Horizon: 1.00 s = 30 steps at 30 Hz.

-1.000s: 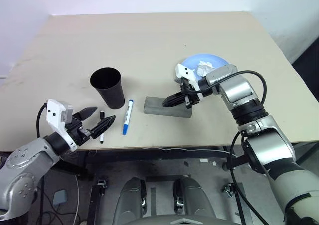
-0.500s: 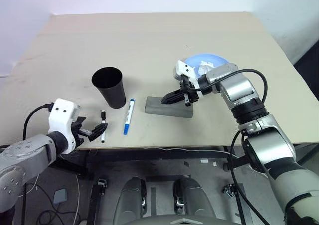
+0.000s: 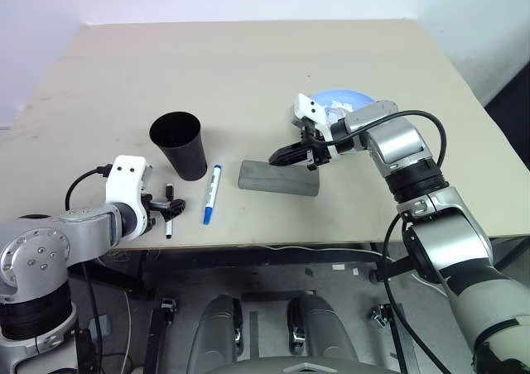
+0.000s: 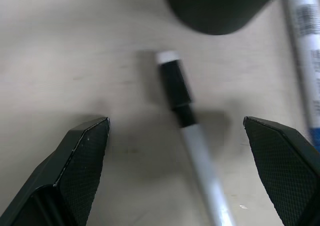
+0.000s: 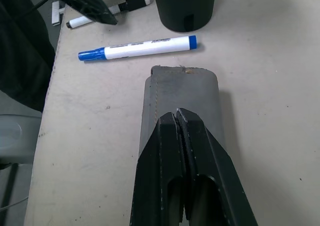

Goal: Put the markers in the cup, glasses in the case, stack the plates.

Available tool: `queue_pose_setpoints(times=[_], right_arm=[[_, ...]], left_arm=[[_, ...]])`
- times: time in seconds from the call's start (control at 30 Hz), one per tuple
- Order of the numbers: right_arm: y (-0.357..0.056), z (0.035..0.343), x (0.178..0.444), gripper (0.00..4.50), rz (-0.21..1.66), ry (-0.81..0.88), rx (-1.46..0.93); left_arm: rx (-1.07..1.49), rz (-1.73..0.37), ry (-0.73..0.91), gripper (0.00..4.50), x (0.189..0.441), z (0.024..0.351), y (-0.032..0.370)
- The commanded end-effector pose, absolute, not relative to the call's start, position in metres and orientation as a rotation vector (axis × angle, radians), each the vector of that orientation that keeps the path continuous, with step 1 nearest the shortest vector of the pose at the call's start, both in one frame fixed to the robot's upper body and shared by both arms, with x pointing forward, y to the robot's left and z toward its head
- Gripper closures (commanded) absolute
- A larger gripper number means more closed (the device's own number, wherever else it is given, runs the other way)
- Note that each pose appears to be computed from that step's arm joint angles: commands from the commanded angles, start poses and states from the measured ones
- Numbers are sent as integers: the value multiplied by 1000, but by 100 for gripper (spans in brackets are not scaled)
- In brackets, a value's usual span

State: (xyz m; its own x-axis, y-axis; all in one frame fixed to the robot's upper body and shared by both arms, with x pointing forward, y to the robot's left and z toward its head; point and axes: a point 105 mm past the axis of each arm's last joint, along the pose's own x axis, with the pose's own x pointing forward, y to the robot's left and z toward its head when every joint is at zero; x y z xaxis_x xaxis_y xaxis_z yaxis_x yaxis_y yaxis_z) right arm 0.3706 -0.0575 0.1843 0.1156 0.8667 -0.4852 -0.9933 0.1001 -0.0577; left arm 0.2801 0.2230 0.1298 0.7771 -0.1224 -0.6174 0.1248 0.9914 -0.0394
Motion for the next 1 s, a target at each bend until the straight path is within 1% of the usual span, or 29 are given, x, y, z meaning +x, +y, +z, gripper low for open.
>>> queue_pose_setpoints(times=[0.03,0.17,0.3,0.37,0.43,0.7,0.77,0.8,1.0], right_arm=[[-58,202,373,444,1411,300,-443],[-59,201,374,444,1405,298,-441],[-59,201,376,444,1387,301,-442],[-59,201,377,450,1385,300,-443],[-60,202,377,450,1384,298,-441],[-62,202,380,450,1369,297,-437],[-61,203,381,450,1368,292,-429],[-61,203,381,450,1367,291,-428],[-64,202,384,450,1349,287,-431]], left_arm=[[2,-94,666,0,279,134,230],[-13,-121,700,0,275,127,222],[-33,-146,705,0,276,128,214],[-28,-143,712,38,276,129,215],[-46,-160,719,92,275,130,212],[-104,-122,801,364,265,134,210],[-106,-114,814,426,264,135,209],[-102,-110,816,448,264,135,210],[-121,-39,800,448,269,138,219]])
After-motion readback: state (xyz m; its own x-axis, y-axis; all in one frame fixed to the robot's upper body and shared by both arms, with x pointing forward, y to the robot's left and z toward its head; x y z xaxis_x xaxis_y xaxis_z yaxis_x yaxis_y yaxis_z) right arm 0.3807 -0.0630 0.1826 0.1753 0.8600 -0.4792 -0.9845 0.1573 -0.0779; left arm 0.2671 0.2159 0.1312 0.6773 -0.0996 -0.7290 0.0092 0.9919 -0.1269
